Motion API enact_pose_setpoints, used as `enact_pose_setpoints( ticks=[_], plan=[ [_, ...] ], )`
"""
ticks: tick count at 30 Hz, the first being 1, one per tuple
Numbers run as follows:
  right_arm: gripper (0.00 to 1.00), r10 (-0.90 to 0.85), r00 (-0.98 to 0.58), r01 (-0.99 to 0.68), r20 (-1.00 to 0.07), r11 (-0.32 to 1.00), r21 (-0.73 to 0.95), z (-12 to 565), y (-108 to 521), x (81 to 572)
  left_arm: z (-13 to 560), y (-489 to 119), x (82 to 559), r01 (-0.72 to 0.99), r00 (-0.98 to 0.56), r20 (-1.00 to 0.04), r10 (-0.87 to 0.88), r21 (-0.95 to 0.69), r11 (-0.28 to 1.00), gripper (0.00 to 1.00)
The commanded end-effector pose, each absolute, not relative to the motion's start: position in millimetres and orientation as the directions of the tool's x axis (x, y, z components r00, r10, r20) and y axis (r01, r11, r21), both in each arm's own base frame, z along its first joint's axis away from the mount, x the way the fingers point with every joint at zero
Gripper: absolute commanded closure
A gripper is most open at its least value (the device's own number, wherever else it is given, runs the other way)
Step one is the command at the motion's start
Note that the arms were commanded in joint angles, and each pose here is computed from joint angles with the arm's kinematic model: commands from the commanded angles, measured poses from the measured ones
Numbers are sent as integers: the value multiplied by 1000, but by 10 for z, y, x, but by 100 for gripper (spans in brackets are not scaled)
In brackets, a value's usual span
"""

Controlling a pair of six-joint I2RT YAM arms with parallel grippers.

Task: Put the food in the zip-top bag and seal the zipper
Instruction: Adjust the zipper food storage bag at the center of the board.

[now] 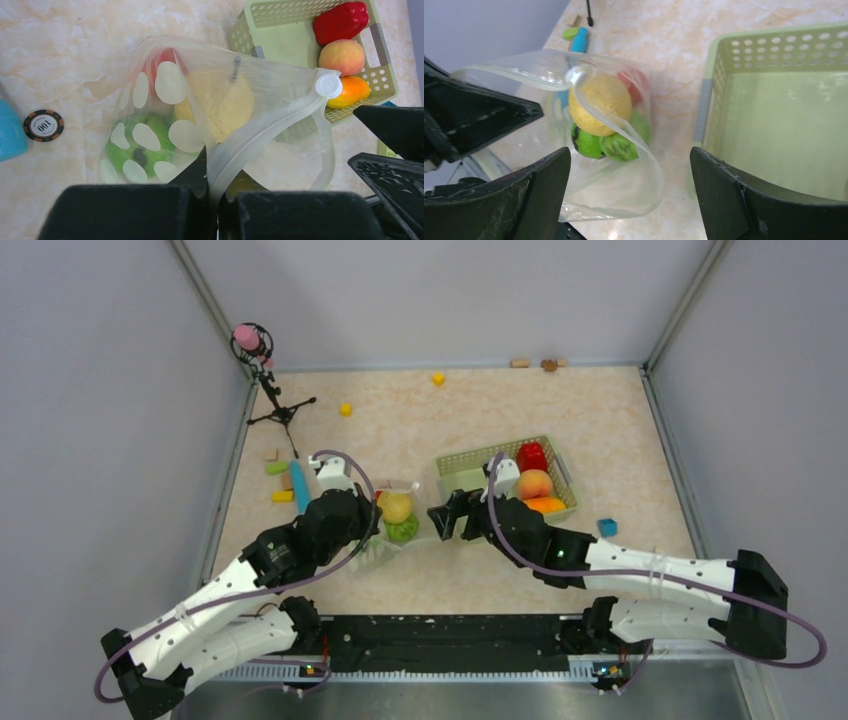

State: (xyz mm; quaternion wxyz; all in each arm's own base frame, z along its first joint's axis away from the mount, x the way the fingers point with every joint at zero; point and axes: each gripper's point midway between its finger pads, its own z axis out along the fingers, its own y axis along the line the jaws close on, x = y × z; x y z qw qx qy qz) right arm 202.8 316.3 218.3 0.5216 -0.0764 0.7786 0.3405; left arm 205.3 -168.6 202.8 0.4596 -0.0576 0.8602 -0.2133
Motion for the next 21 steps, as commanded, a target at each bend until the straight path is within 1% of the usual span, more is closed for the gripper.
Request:
enact_pose_setpoints(
  ticks=[1, 4, 6, 7, 8, 10, 14, 21],
  plan=[
    [14, 217, -462, -423, -860, 798, 429, 1998, 3026, 2018, 2238, -1752, 2122, 110, -527, -776, -348, -468, 877, 100],
    [18, 158, -498, -416, -853, 819, 395, 1787, 3039, 1995, 2243, -1759, 2117, 113, -528, -774, -349, -472, 874, 100],
    [28, 136, -513, -407, -848, 831, 380, 1698, 3047, 1995, 2244, -1754, 2116, 113, -526, -775, -350, -471, 875, 100],
    [35, 132, -517, -404, -846, 834, 377, 1680, 3058, 2000, 2244, -1752, 2118, 112, -526, -775, -350, -471, 875, 100],
    [45, 136, -518, -399, -845, 835, 379, 1684, 3069, 2010, 2248, -1754, 2117, 114, -526, -775, -351, -472, 874, 100],
    [72, 140, -504, -419, -853, 823, 383, 1756, 3120, 2021, 2251, -1760, 2112, 117, -528, -774, -349, -473, 873, 100],
    [100, 125, -464, -497, -877, 783, 375, 1962, 3268, 2022, 2282, -1695, 2112, 102, -517, -782, -347, -459, 883, 100],
    [100, 92, -381, -604, -920, 729, 323, 2480, 3533, 2065, 2338, -1674, 2082, 114, -509, -783, -357, -472, 874, 100]
  ],
)
